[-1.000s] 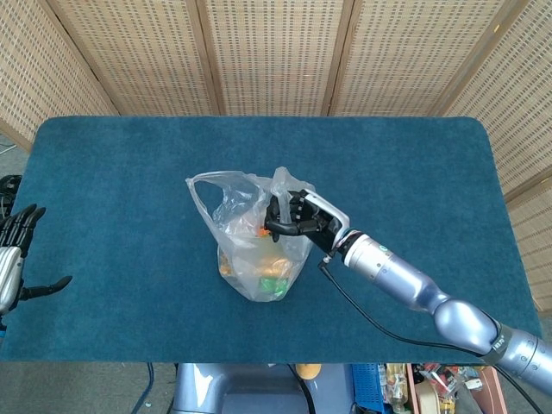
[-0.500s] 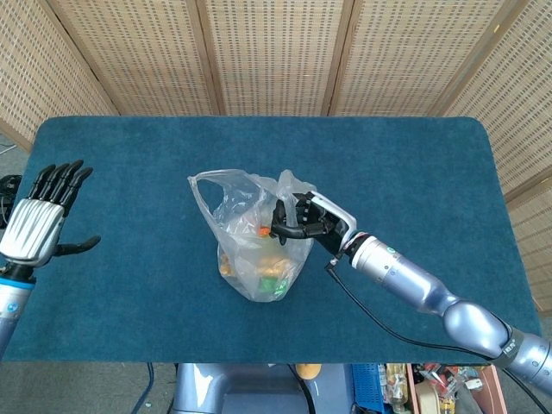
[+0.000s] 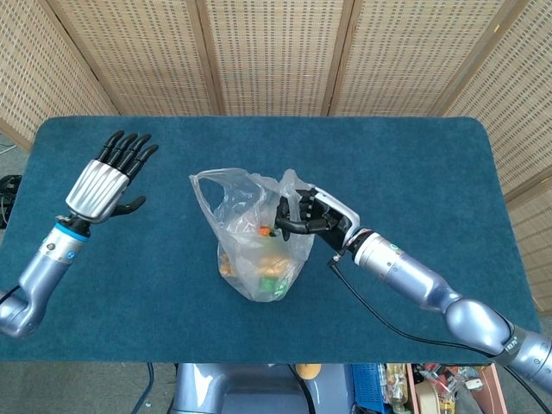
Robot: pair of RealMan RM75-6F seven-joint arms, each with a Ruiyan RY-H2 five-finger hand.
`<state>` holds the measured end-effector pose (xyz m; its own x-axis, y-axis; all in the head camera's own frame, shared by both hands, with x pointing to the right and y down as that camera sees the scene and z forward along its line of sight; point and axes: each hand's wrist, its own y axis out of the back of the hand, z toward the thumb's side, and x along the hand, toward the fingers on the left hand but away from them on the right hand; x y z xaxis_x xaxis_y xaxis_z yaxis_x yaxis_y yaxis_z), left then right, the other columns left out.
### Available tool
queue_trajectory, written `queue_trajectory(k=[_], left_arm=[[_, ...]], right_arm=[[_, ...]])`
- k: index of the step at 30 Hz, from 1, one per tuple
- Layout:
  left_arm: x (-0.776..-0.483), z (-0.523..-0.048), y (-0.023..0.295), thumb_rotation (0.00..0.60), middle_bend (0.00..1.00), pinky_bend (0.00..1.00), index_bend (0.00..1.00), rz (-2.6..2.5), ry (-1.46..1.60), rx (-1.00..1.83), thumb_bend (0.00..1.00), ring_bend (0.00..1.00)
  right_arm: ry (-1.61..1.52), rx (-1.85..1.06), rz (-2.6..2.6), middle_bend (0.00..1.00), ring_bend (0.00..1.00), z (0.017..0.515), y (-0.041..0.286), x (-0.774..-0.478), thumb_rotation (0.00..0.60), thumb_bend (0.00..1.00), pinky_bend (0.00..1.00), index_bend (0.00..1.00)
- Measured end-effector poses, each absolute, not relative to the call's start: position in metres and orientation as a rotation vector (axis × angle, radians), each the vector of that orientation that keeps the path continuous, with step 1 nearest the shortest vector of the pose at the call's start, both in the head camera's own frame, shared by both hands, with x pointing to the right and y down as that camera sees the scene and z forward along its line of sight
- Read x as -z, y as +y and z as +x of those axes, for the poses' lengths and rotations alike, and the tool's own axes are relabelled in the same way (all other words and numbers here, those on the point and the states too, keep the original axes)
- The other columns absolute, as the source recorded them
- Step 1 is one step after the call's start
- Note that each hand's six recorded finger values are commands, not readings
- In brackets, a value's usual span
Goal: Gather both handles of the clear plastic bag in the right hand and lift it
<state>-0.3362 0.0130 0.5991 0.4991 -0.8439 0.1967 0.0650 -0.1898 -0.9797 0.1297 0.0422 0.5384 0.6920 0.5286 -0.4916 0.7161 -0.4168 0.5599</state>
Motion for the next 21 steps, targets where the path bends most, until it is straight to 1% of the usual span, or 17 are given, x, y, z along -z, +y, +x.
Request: queue_trajectory(k=[3,8,11,14,17,19,21], left_arm=[[-0.613,-0.322,0.01,0.6,0.0,0.0,0.05,-1.533,0.663,0.922,0.27,0.0],[-0.634,-0.296,0.008,0.6,0.0,0.0,0.08,-1.525,0.625,0.877,0.28,0.0],[-0.643,-0.283,0.007,0.6,0.0,0.0,0.11,-1.515,0.601,0.853,0.28,0.0],[-0.648,-0.271,0.007,0.6,0.0,0.0,0.18,-1.498,0.586,0.823,0.28,0.0],[-0.651,-0.26,0.007,0.6,0.0,0.0,0.22,-1.495,0.585,0.789,0.29,0.0],[-0.653,-0.253,0.007,0.6,0.0,0.0,0.27,-1.501,0.591,0.769,0.29,0.0],[-0.654,-0.244,0.007,0.6,0.0,0.0,0.37,-1.512,0.602,0.744,0.31,0.0]], right_arm=[[0.954,0.306,2.116,0.68,0.52,0.131,0.041,-0.539,0.6,0.31,0.59,0.6],[0.962,0.313,2.118,0.68,0.52,0.133,0.04,-0.54,0.6,0.31,0.59,0.59],[0.964,0.317,2.12,0.68,0.52,0.134,0.039,-0.54,0.6,0.32,0.59,0.59],[0.965,0.321,2.123,0.68,0.52,0.133,0.04,-0.541,0.6,0.32,0.59,0.6],[0.963,0.325,2.125,0.68,0.52,0.133,0.04,-0.542,0.6,0.33,0.59,0.6],[0.961,0.329,2.129,0.68,0.52,0.132,0.04,-0.542,0.6,0.33,0.59,0.6],[0.958,0.331,2.131,0.68,0.52,0.131,0.041,-0.542,0.6,0.33,0.59,0.59]])
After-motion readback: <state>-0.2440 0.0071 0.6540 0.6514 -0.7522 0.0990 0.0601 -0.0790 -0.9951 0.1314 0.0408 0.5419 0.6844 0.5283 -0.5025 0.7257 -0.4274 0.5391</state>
